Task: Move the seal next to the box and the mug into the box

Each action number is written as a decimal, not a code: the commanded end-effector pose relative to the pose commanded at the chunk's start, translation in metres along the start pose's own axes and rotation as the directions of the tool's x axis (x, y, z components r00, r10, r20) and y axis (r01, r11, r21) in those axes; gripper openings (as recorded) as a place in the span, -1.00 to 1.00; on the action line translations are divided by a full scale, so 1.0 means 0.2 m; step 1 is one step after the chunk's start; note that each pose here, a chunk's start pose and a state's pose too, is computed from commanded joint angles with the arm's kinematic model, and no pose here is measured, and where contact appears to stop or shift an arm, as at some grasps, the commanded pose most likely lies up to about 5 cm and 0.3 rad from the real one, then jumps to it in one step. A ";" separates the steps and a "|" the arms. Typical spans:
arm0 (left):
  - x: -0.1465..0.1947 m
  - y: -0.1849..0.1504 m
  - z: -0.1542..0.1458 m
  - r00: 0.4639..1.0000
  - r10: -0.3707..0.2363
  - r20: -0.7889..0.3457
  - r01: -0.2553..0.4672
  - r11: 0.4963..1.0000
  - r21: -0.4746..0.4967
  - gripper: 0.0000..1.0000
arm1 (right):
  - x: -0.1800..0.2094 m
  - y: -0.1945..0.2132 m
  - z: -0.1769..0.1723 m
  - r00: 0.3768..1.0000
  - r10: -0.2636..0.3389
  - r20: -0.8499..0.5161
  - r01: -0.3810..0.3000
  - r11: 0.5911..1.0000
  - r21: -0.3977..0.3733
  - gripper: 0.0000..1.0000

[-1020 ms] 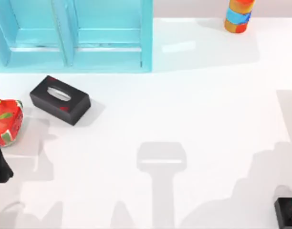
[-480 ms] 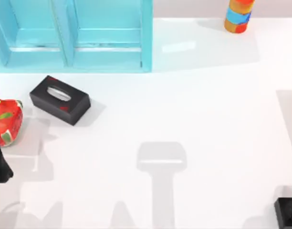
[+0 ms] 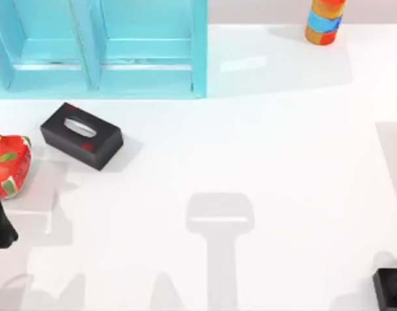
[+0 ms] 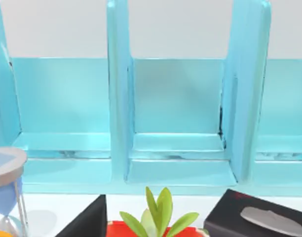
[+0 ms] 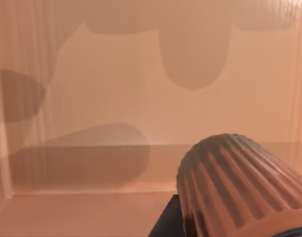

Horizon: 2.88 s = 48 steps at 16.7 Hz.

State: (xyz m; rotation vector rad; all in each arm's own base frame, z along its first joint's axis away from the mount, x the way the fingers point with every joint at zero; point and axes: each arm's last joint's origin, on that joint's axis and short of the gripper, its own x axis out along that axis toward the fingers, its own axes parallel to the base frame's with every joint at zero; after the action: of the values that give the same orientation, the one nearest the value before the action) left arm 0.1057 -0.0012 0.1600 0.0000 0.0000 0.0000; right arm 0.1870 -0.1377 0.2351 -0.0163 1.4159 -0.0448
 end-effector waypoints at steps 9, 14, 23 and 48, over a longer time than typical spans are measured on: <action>0.00 0.00 0.00 1.000 0.000 0.000 0.000 1.000 0.000 1.00 | 0.07 0.01 -0.04 0.998 -0.029 0.060 0.028 1.000 0.013 -1.00; 0.00 0.00 0.00 1.000 0.000 0.000 0.000 1.000 0.000 1.00 | 0.13 0.01 -0.01 0.997 -0.041 0.060 0.041 0.999 -0.005 -1.00; 0.00 0.00 0.00 1.000 0.000 0.000 0.000 1.000 0.000 1.00 | 0.30 0.00 0.03 1.000 -0.012 -0.022 0.011 1.000 -0.020 -1.00; 0.00 0.00 0.00 1.000 0.000 0.000 0.000 1.000 0.000 1.00 | 0.31 0.00 0.04 1.000 -0.008 -0.028 0.007 1.000 -0.019 1.00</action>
State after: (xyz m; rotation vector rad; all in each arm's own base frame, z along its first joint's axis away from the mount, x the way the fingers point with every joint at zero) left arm 0.1057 -0.0012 0.1600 0.0000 0.0000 0.0000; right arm 0.2036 -0.1398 0.1748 -0.0372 1.4440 -0.0378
